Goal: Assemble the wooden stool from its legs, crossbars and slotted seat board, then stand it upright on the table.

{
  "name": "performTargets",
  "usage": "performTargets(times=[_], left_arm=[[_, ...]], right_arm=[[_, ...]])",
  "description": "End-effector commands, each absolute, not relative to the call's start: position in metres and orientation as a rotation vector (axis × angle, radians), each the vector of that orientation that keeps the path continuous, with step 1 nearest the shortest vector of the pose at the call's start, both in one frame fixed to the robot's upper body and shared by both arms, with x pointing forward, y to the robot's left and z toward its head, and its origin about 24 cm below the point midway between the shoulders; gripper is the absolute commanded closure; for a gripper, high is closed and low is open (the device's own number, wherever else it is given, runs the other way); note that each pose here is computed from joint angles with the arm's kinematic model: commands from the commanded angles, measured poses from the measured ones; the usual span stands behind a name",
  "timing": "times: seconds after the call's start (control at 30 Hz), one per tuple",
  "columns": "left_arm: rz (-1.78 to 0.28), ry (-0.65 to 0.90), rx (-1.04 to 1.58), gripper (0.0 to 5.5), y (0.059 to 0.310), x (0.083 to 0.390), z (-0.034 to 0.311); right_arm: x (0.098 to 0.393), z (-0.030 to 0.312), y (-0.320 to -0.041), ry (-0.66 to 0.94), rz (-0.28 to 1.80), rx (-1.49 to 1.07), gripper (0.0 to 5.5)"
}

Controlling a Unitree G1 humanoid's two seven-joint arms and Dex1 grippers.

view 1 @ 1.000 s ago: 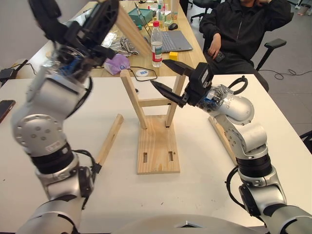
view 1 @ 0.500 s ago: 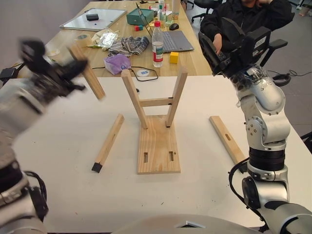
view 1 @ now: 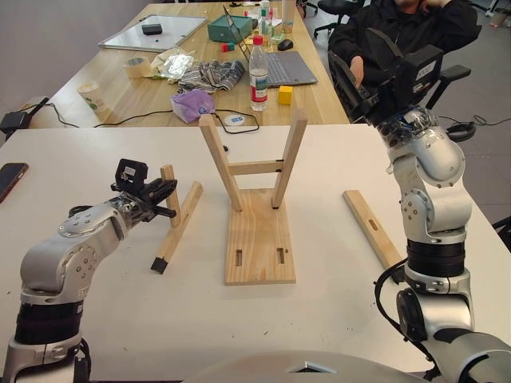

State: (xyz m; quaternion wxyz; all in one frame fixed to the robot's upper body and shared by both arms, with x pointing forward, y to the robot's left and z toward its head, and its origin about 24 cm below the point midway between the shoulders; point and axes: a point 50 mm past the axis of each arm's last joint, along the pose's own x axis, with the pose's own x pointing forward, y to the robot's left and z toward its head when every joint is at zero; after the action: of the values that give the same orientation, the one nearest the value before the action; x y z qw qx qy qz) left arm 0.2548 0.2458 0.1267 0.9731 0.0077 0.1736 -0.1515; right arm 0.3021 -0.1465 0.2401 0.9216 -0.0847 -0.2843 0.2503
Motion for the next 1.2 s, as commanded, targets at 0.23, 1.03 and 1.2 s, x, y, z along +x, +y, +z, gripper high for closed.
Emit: performTargets(times=[0.23,1.03,1.2], left_arm=[[-0.126,0.501,0.031,5.13,0.306,0.227,0.091],[0.594,0.502,-0.709,5.1,0.431,0.12,-0.019],[0.435,0.377,-0.612,5.08,0.421,0.152,-0.001]], right_arm=[[0.304,0.24,-0.145,-0.582,0.527,-0.173,2.27],[0.305,0.231,-0.139,-0.549,0.609,-0.128,2.27],[0.306,0.234,-0.139,-0.564,0.621,-0.134,2.27]])
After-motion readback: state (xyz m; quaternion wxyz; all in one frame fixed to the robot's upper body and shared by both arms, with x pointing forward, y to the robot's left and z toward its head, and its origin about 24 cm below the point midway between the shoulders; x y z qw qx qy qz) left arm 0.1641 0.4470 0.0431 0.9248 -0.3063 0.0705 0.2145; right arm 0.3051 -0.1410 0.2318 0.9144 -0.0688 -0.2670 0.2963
